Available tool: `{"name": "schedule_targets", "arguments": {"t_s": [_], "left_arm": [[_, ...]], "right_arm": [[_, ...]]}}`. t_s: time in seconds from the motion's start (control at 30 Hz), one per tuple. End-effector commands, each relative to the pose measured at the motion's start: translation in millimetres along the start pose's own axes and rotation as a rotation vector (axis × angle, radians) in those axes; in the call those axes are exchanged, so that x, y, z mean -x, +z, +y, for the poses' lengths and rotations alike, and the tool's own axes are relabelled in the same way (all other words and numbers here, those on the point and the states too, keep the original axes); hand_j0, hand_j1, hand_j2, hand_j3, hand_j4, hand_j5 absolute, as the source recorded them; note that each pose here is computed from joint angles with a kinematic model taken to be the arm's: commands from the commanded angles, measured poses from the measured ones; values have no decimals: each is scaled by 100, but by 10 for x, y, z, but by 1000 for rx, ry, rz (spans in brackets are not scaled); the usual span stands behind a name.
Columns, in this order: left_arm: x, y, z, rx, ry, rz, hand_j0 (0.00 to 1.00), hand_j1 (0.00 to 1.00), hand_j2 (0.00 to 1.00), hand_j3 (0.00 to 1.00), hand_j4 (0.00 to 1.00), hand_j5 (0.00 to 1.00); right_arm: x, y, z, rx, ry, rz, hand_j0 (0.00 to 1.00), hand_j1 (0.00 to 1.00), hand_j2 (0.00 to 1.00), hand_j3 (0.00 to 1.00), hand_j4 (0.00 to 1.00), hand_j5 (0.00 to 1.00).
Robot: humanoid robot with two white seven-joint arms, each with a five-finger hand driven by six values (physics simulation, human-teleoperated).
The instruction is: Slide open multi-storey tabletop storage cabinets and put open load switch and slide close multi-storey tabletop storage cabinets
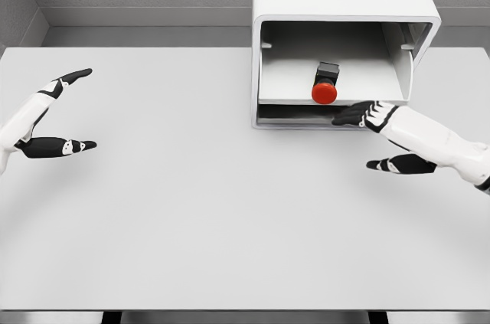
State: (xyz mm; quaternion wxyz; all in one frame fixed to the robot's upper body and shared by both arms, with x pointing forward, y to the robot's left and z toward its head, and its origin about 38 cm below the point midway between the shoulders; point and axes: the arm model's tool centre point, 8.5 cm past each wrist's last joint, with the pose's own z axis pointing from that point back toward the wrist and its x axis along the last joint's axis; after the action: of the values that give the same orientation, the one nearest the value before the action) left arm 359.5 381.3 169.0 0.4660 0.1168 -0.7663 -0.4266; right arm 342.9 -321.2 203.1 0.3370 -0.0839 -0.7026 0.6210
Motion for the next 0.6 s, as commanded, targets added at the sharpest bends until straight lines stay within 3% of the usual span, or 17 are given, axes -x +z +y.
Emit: {"name": "schedule_targets", "arguments": {"t_s": [0.0,0.2,0.27,0.33,0.57], "left_arm": [[-2,1,8,-5,6,-2,100,100,100,100,100,100],[-2,1,7,-4,5,-1,100,100,100,100,100,100],[1,9,20,-8,3,0,100,100,100,100,100,100],[2,11,25,-9,3,1,100,100,100,100,100,100],[1,9,20,-8,3,0,100,100,100,100,100,100]], "right_arm": [[7,2,-3,1,-2,2,90,90,90,90,90,90],[68,11,61,-4,-16,20,88,88,88,88,88,88],[69,14,59,-6,-17,21,70,70,70,70,70,70],[66,-2,49,0,-16,17,62,62,62,62,62,62],[29,-122,65,36,-29,-9,63,63,63,63,63,63]]}}
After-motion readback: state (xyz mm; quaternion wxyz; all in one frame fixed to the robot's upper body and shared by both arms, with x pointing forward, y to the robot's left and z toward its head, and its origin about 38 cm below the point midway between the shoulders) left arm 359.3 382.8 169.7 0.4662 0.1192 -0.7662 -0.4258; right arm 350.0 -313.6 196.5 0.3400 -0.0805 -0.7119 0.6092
